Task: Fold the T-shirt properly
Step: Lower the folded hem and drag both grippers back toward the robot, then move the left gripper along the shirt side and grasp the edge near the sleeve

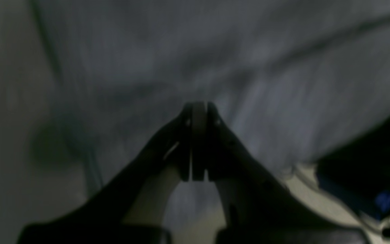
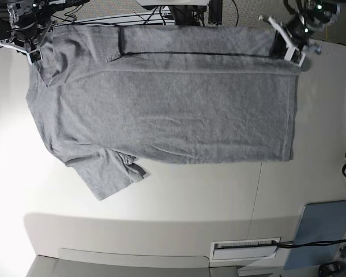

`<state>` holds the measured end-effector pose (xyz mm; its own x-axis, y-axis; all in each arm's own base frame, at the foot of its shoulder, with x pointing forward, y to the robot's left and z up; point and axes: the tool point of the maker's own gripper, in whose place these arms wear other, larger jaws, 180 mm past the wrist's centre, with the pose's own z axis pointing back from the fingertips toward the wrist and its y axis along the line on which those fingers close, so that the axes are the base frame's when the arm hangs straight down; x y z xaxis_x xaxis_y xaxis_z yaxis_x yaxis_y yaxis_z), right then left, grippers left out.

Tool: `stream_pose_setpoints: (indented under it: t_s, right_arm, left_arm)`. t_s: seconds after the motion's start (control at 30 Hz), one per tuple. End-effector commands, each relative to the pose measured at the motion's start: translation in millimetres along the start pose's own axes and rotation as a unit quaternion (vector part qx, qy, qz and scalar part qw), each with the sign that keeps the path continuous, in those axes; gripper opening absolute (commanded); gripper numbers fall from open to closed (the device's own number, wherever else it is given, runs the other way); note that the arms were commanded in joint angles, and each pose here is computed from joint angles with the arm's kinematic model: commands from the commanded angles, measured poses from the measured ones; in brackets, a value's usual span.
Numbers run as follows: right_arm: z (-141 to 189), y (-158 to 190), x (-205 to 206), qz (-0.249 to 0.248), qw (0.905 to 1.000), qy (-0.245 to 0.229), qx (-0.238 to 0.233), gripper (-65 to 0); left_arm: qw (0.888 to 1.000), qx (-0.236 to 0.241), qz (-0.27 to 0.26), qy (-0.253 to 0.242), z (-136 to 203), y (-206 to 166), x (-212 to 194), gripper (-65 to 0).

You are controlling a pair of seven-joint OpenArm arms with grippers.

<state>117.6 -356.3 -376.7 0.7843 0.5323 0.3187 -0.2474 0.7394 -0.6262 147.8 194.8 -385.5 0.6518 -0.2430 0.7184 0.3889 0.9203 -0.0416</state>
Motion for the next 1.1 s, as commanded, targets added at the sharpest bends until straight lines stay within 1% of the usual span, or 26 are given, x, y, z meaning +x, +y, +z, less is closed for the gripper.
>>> stream_pose_setpoints:
  t_s: [0.0,0.07,0.13,0.2,0.27,0.3,0.33,0.4,0.43,0.57,0.7,0.8,0.97,1.07]
  right_arm:
    - [4,-13,13,0.004,0.9995,-0.024,-0.018,-65.0]
    - [9,-16,27,0.004,0.9988,-0.043,-0.022,-65.0]
    - [13,-19,42,0.005,0.9976,-0.064,-0.027,-65.0]
    - [14,-26,54,0.008,0.9962,-0.080,-0.033,-64.1]
    - [11,-32,63,0.014,0.9954,-0.088,-0.037,-57.6]
    - [10,-34,67,0.018,0.9949,-0.092,-0.038,-54.2]
    - [9,-36,72,0.021,0.9943,-0.097,-0.037,-51.0]
    - [8,-42,81,0.019,0.9930,-0.108,-0.044,-45.9]
    - [7,-44,85,0.017,0.9923,-0.113,-0.048,-45.0]
    - [7,-54,106,0.004,0.9872,-0.147,-0.060,-45.0]
    - [7,-53,119,-0.038,0.9837,-0.170,-0.045,-45.0]
    - [6,-54,127,-0.063,0.9808,-0.182,-0.035,-45.0]
    - [6,-53,133,-0.091,0.9777,-0.188,-0.021,-45.0]
    - [4,-51,129,-0.095,0.9801,-0.173,-0.018,-45.0]
  left_arm:
    - [1.000,0.003,-0.009,-0.022,2,3,15,-65.0]
    - [0.999,0.006,-0.017,-0.040,-2,7,30,-64.5]
    - [0.998,0.011,-0.023,-0.054,-6,12,43,-56.6]
    - [0.997,0.020,-0.027,-0.069,-11,19,56,-47.3]
    - [0.996,0.042,-0.025,-0.078,-15,31,68,-39.1]
    - [0.995,0.060,-0.019,-0.080,-18,41,73,-36.5]
    - [0.994,0.074,-0.015,-0.082,-21,50,80,-35.4]
    - [0.992,0.093,-0.007,-0.089,-30,68,92,-35.4]
    - [0.991,0.096,0.000,-0.092,-35,75,98,-35.4]
    - [0.988,0.107,0.042,-0.100,-57,107,120,-35.4]
    - [0.984,0.127,0.072,-0.104,-75,142,134,-35.4]
    - [0.981,0.136,0.102,-0.097,-91,165,136,-35.4]
    - [0.982,0.117,0.125,-0.078,-121,181,142,-35.4]
    - [0.984,0.113,0.120,-0.066,-135,184,151,-35.4]
